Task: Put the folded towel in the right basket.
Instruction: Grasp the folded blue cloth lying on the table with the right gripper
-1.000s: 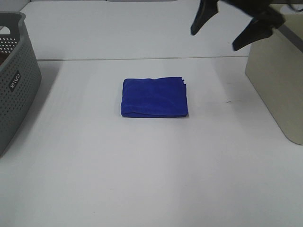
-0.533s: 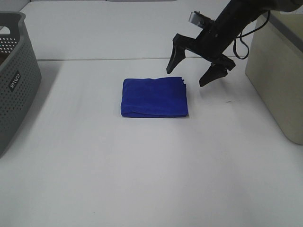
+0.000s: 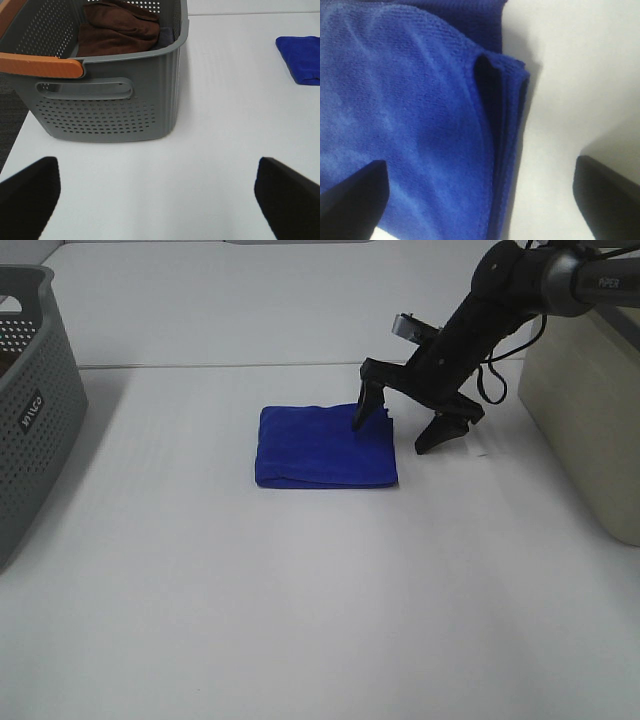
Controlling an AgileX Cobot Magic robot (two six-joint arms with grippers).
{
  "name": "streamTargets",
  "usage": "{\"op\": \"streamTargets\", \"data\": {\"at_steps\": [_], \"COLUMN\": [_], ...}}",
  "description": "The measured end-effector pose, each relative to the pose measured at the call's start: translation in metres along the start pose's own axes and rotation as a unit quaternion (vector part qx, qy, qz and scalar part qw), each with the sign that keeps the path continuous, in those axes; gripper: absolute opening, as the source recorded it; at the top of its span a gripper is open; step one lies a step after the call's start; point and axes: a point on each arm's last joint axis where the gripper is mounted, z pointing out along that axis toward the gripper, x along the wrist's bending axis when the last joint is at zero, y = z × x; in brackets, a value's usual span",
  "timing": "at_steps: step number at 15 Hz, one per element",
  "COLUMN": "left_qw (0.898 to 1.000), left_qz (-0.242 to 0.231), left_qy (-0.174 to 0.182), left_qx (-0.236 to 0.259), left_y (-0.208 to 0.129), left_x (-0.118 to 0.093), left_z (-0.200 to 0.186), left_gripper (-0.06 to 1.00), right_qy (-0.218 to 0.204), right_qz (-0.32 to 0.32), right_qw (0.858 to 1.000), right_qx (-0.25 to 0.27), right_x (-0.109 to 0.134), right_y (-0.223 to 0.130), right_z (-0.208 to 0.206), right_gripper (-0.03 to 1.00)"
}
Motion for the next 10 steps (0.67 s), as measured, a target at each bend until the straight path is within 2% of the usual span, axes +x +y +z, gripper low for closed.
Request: {"op": "streamTargets", "data": {"at_steps": [3, 6, 7, 10], "left_qw": [1.000, 1.000, 1.000, 1.000], "left_qz": [0.000, 0.000, 0.000, 0.000], "left_qy": [0.000, 0.000, 0.000, 0.000], "left_qx": [0.000, 0.000, 0.000, 0.000], "left_y": [0.000, 0.000, 0.000, 0.000], "left_x": [0.000, 0.000, 0.000, 0.000], "left_z": [0.000, 0.000, 0.000, 0.000], "left_gripper": [0.98, 0.98, 0.98, 0.98], "right_qy": [0.004, 0.009, 0.013, 0.051], "right_qz": [0.005, 0.013, 0.013, 0.015], "right_qw": [1.000, 1.000, 1.000, 0.999], "right_qx": [0.000, -0.001, -0.003, -0.005], "right_x": [-0.001, 0.000, 0.005, 0.038], "right_y": [0.001, 0.001, 0.000, -0.009], "right_z": [0.003, 0.007, 0.012, 0.041], "right_gripper": [0.95, 0.90, 0.85, 0.56]}}
